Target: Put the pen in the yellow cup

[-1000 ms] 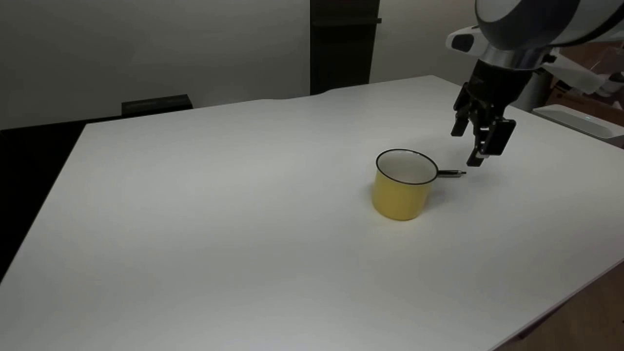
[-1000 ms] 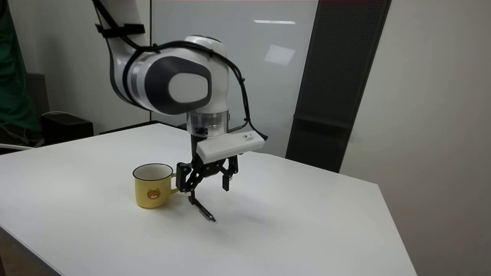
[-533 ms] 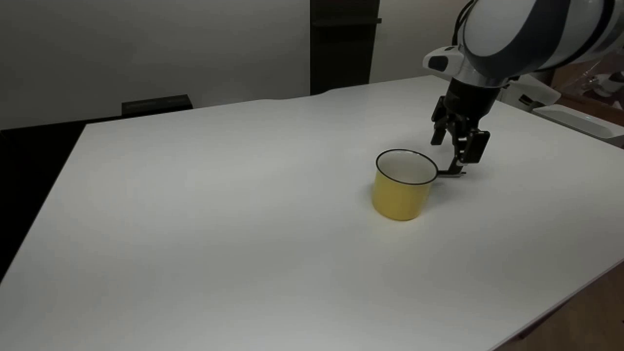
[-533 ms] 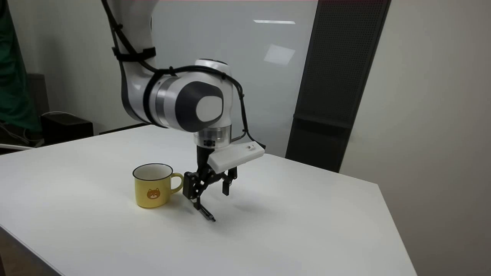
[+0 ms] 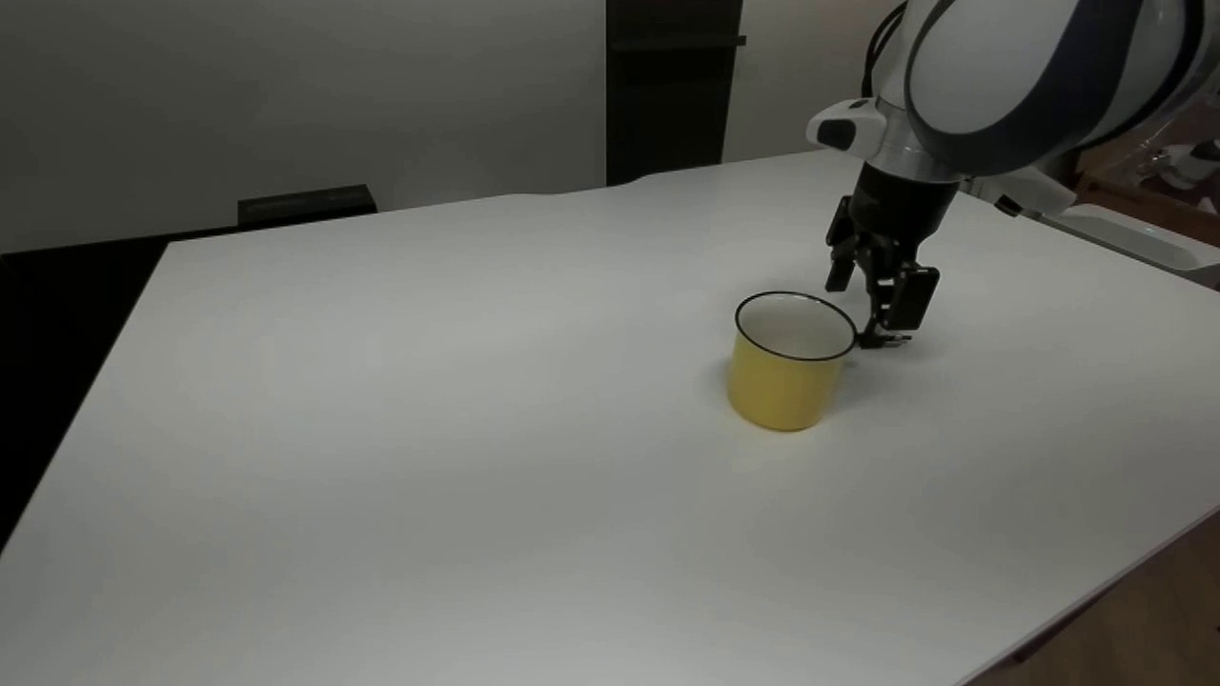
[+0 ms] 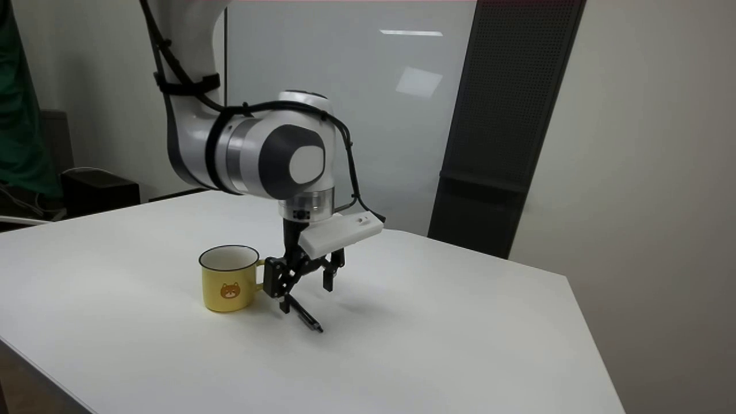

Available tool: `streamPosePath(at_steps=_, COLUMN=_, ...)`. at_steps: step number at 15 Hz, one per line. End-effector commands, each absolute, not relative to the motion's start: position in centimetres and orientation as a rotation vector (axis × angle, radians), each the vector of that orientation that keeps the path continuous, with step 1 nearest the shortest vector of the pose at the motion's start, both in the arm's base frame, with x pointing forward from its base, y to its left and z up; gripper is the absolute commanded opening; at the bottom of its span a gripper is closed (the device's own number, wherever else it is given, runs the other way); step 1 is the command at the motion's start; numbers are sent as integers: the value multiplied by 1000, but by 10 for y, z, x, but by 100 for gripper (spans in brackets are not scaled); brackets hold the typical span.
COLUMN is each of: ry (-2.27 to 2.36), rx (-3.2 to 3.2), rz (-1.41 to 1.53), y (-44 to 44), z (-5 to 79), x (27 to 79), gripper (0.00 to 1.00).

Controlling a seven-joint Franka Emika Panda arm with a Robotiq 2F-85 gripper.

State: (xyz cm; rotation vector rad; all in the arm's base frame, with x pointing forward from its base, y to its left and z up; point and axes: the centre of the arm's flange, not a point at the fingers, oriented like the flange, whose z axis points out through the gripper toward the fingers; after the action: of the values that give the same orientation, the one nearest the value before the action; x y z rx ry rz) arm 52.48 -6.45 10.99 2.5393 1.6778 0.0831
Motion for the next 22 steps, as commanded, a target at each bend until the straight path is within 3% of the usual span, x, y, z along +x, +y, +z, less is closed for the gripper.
streamPosePath(at_steps=1, ry=1549, rx=2545, rz=143, y=-60, z=107, x=521, gripper=100)
streamPosePath(at_steps=12, ry=1409, rx=2662, rz=252, y=-44, z=95, x=510, gripper=100)
streamPosePath(at_steps=13, ry=1406, rx=2669, rz=254, y=-43, z=94, x=509, gripper=75)
streamPosePath(at_steps=15, ry=1404, rx=2682, rz=261, y=-44, z=94, x=508, gripper=67)
streamPosePath(at_steps=22, ry=1396, rx=2740, rz=290, y=-50, z=102, x=505, gripper=17)
